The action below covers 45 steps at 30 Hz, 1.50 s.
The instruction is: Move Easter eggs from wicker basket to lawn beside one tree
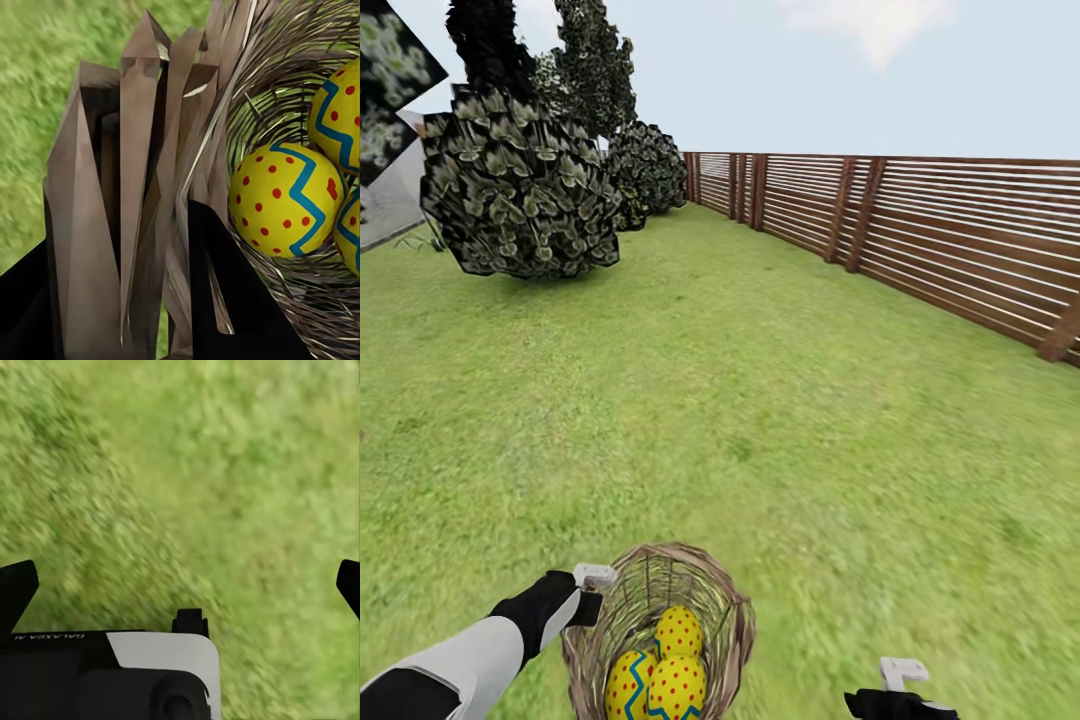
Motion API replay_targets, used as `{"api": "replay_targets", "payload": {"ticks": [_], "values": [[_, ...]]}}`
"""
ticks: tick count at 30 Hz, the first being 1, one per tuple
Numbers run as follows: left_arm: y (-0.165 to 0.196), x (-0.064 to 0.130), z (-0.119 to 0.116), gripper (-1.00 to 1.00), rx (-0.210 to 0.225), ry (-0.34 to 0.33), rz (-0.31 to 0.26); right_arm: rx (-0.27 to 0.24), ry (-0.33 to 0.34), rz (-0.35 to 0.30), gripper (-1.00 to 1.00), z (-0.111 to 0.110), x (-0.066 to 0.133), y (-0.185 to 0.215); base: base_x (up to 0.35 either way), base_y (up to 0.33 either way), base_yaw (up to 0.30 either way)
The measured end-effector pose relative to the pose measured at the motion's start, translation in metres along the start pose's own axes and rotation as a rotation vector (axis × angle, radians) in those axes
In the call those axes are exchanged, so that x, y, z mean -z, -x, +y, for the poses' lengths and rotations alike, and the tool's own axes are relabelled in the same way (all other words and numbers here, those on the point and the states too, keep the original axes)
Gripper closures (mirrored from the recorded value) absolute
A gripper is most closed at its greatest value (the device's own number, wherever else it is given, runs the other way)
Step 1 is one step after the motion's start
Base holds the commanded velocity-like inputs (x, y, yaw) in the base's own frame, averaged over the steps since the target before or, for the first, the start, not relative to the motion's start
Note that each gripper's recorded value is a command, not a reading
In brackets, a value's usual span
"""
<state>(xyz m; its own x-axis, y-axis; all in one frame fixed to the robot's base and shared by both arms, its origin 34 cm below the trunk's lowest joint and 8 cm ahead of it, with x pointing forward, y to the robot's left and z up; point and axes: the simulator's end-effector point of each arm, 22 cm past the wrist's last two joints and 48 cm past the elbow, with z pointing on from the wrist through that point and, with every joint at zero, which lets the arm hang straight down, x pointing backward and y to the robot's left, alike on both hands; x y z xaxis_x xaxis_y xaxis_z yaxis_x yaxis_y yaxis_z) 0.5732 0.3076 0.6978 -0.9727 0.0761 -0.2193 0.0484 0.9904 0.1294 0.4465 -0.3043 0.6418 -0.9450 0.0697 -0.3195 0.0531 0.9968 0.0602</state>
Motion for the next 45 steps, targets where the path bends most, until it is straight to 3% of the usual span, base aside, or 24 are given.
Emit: {"api": "replay_targets", "payload": {"ticks": [38, 45], "values": [[0.01, 0.022, 0.004, 1.0, 0.003, 0.004, -0.034, 0.006, 0.002, -0.034, -1.0, 0.002, 0.016, 0.013, 0.0, 0.0, 0.245], [0.014, 0.026, 0.005, 1.0, 0.004, 0.005, -0.044, 0.015, 0.007, -0.082, -1.0, 0.004, 0.018, 0.018, 0.0, 0.0, 0.112]]}}
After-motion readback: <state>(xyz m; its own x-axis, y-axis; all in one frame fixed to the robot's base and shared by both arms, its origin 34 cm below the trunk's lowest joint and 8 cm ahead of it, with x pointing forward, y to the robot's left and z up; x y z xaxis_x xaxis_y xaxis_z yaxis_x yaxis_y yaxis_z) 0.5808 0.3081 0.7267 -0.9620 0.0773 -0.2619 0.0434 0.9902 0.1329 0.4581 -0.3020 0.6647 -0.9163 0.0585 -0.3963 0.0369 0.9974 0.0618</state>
